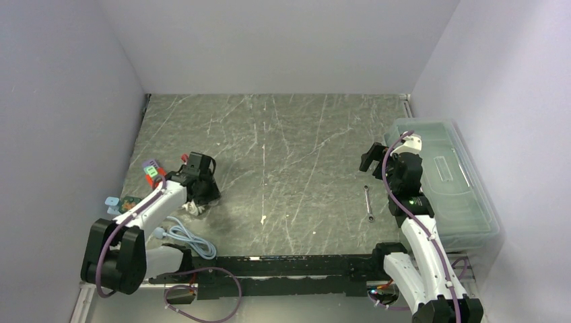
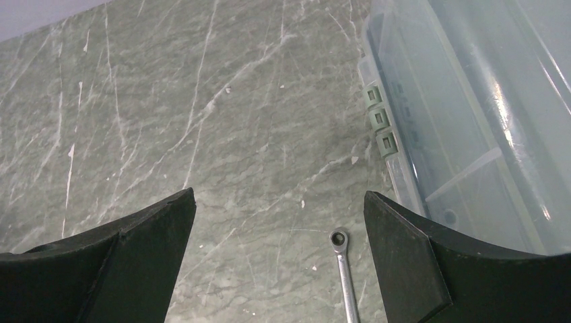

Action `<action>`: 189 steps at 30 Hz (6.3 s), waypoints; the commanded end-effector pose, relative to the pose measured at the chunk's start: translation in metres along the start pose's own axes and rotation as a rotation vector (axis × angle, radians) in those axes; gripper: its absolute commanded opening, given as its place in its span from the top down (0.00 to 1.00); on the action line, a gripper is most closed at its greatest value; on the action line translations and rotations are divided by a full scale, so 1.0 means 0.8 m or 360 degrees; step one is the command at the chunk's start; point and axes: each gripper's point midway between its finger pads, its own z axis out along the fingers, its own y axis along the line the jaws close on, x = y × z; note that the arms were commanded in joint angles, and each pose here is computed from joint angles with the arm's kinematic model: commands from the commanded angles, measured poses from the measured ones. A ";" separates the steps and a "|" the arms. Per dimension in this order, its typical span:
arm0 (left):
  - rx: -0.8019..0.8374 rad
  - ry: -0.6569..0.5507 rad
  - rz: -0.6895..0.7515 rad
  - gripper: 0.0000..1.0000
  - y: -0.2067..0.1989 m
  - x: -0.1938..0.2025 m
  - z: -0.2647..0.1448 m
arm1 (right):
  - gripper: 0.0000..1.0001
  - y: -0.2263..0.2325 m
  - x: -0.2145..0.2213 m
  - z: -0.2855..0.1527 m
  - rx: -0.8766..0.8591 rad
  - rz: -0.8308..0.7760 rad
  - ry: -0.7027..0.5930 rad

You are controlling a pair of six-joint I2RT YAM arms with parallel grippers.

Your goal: Pull the plug off the socket

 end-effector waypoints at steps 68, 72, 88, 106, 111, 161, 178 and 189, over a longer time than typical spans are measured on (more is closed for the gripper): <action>0.0775 -0.0300 0.0177 0.00 -0.190 -0.200 -0.143 | 0.00 0.318 -0.022 -0.016 -0.1525 -0.0474 -0.0023; 0.0759 -0.0405 0.0065 0.01 -0.163 -0.258 -0.138 | 0.00 0.363 0.015 0.016 -0.1598 -0.0614 0.0087; 0.0668 -0.0384 0.0089 0.01 -0.116 -0.262 -0.088 | 0.03 0.449 0.127 0.133 -0.1672 -0.0695 0.0287; 0.0726 -0.0365 0.0014 0.01 -0.104 -0.270 -0.089 | 0.06 0.468 0.182 0.169 -0.1511 -0.1061 0.0343; 0.0732 -0.0349 0.0015 0.01 -0.105 -0.268 -0.086 | 0.09 0.469 0.195 0.171 -0.1476 -0.1101 0.0360; 0.1736 0.0300 0.0055 0.03 -0.235 -0.139 -0.091 | 1.00 0.403 0.065 -0.057 -0.1334 -0.0307 -0.0334; 0.1799 0.0414 0.0053 0.49 -0.249 -0.119 -0.085 | 1.00 0.407 0.063 -0.062 -0.1344 -0.0275 -0.0348; 0.1826 0.0458 0.0066 0.90 -0.252 -0.112 -0.083 | 1.00 0.406 0.073 -0.063 -0.1361 -0.0258 -0.0298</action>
